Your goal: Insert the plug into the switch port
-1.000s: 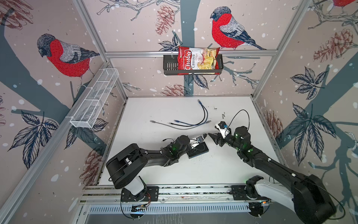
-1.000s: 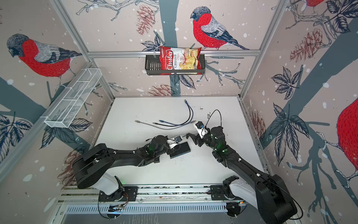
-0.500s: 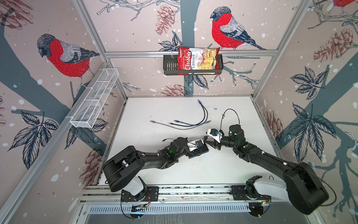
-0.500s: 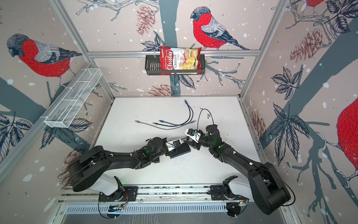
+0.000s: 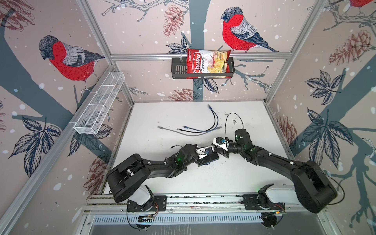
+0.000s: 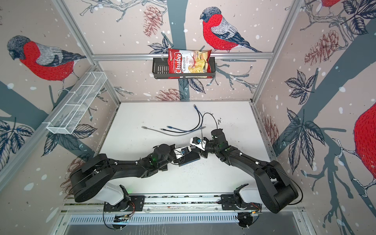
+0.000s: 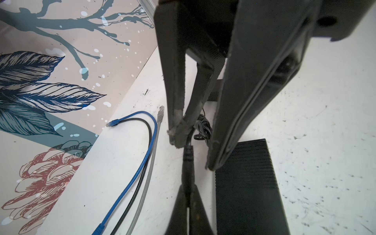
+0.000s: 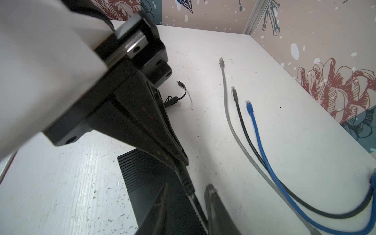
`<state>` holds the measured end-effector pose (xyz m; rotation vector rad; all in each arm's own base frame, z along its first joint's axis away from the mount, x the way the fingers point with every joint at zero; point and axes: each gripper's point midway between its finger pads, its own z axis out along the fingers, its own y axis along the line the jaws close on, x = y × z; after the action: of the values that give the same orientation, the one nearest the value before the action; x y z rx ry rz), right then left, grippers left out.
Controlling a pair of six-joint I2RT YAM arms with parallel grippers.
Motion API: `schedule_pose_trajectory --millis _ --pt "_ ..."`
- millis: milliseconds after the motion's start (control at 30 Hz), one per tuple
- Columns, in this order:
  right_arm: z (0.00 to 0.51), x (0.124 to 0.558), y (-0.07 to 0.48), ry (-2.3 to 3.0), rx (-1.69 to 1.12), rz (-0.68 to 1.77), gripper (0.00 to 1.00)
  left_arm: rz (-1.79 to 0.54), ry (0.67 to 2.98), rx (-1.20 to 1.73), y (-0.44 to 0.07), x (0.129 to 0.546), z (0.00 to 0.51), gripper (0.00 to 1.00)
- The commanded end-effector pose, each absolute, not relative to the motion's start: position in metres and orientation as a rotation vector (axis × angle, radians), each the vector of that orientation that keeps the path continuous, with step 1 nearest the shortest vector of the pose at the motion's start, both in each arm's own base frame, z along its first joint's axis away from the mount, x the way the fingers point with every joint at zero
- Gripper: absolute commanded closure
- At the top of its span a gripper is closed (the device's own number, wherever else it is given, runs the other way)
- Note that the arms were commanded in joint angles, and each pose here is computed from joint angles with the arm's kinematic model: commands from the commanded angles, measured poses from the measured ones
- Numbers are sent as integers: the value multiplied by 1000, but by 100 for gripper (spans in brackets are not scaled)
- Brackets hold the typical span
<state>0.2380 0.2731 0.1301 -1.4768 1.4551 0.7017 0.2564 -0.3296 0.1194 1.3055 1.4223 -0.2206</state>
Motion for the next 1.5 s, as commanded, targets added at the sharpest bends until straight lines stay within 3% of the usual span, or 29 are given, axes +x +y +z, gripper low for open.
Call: schedule_pose_trajectory --millis 0,233,533,900,1133,1333,1367,1467 --pt "137 234 279 1404 -1483 737 70 -232 1371 1278 -333 257 133 100" --pt "141 233 283 1380 -1491 768 78 -238 1335 1256 -331 254 138 100" --pt "141 230 287 1375 -1511 808 79 -233 1328 1252 -330 254 139 100" --pt "136 229 291 1394 -1534 843 86 -231 1320 1241 -330 255 142 100" --pt "134 230 291 1399 -1541 845 97 -225 1316 1234 -330 256 144 100" --pt "134 234 290 1429 -1524 842 98 -208 1332 1203 -326 260 145 100" --pt "134 236 290 1442 -1516 838 98 -202 1336 1188 -324 261 146 95" --pt "132 243 287 1502 -1481 827 98 -200 1346 1120 -317 264 151 17"
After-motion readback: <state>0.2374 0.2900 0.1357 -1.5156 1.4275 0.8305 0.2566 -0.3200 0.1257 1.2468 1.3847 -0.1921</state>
